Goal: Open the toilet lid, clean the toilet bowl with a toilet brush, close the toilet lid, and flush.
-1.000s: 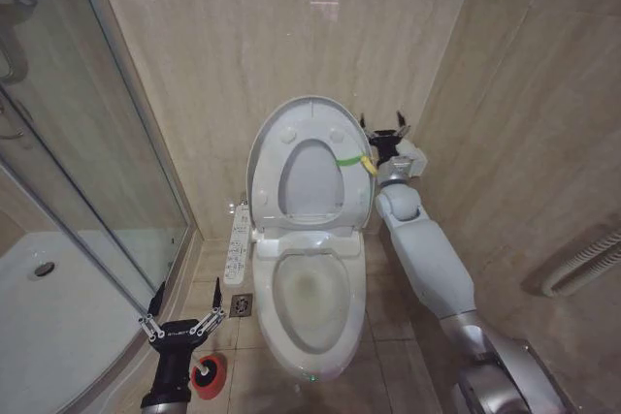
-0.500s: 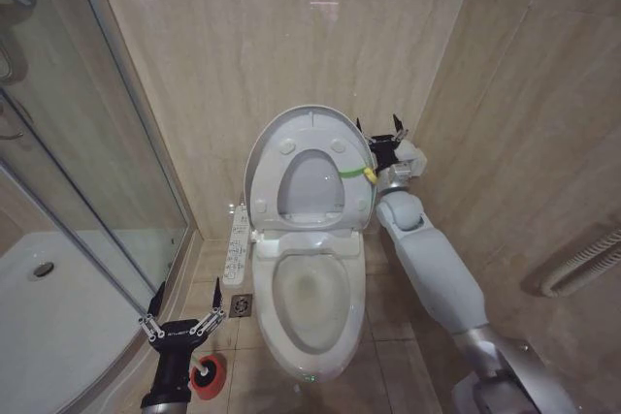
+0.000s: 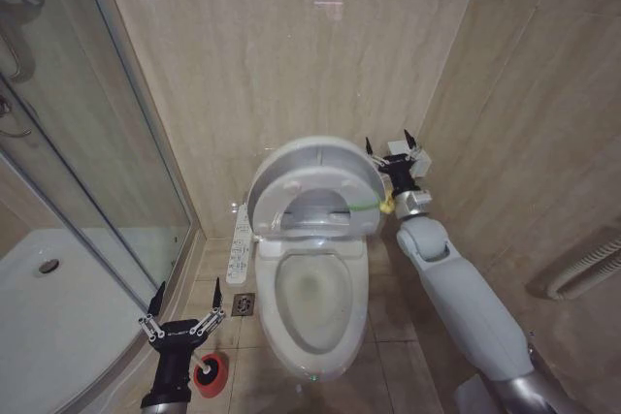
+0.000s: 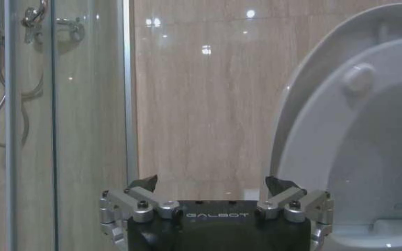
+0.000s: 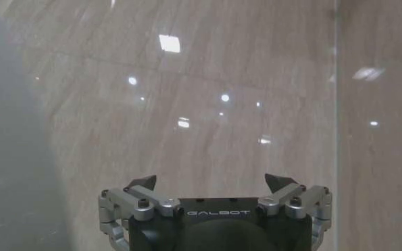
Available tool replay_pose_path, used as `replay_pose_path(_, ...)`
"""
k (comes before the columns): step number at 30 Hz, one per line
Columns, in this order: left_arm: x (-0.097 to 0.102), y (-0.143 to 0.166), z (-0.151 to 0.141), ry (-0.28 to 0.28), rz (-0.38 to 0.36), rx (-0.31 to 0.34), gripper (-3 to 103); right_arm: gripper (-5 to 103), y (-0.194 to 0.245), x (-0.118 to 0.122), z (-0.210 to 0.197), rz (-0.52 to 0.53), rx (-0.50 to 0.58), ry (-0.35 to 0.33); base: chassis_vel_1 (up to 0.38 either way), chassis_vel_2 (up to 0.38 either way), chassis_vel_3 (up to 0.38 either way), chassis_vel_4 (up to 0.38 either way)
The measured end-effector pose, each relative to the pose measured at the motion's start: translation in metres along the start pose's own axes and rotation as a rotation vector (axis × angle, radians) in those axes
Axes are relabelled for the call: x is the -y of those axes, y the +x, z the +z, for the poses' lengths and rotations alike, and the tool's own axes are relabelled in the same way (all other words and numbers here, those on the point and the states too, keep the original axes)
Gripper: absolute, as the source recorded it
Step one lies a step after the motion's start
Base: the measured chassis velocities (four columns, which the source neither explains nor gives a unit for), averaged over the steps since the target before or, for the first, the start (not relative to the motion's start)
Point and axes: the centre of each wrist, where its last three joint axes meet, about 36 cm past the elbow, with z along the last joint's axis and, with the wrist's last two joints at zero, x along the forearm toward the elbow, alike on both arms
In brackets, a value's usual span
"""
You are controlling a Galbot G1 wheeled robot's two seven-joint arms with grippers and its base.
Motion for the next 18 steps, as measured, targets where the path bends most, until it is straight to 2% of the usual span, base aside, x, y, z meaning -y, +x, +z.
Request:
replay_pose_path(11,0.000,0.000,0.000,0.000,0.000,0.000,100,100,0.067,0.000,-0.007,-0.031,-0.016,-0.010,0.000,0.000,0.000,0.000)
replay_pose_path(18,0.000,0.000,0.000,0.000,0.000,0.000,100,100,0.083,0.007,-0.008,-0.089,-0.015,0.012,0.000,0.000,0.000,0.000)
